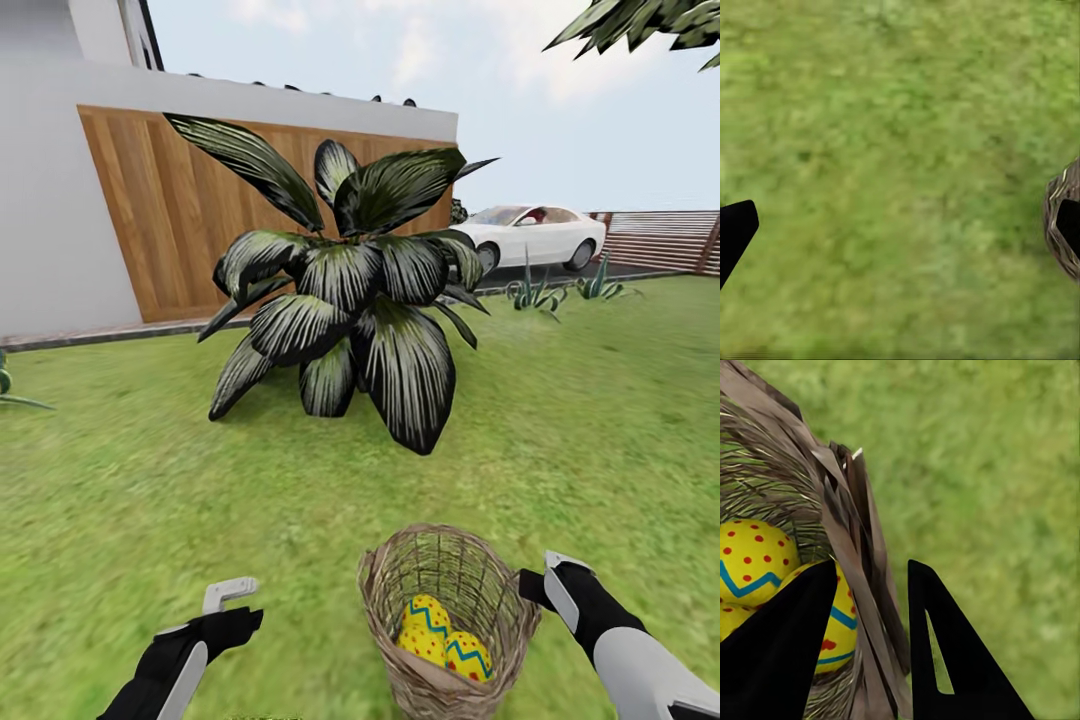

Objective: Take the three Easter eggs out of the wicker basket on the lawn in the garden, then place them on the lawn next to a single tree (choose any tree) so that all three eggs are next to the same tree and none are left in the basket.

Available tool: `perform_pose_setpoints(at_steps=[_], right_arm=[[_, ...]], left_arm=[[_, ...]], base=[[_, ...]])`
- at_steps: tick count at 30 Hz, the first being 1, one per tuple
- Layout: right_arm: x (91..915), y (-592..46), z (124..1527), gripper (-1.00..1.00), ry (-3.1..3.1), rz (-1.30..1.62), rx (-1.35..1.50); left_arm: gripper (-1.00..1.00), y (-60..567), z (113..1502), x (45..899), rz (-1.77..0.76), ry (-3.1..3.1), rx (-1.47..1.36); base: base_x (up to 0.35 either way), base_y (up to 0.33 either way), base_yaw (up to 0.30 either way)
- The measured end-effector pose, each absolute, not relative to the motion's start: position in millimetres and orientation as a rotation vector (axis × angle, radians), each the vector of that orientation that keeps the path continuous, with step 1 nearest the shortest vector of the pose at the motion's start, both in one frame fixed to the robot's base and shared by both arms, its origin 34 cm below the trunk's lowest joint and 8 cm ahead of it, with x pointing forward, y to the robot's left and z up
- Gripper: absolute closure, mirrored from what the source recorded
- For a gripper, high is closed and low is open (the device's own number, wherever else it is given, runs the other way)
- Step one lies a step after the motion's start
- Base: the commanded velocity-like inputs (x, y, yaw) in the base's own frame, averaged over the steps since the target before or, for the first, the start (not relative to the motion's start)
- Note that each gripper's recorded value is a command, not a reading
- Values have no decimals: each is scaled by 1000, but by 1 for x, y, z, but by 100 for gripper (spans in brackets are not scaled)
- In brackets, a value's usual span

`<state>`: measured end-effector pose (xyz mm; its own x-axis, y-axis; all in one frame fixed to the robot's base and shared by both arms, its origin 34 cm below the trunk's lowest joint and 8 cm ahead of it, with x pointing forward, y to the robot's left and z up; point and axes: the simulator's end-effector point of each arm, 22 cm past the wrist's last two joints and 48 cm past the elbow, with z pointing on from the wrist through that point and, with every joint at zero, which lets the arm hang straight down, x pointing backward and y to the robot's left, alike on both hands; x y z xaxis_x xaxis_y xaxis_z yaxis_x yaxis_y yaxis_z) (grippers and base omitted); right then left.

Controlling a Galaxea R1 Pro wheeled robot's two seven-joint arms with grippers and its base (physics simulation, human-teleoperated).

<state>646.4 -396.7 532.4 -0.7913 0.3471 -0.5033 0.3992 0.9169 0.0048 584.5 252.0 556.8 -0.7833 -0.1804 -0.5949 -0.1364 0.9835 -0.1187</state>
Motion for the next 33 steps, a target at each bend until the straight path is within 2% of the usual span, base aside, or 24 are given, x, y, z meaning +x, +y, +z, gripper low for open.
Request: perform_pose_setpoints(at_steps=[33], right_arm=[[652,-391,583,100,2584,-143,522]], left_arm=[[-100,253,602,584,-96,2518,-239]], base=[[0,0,274]])
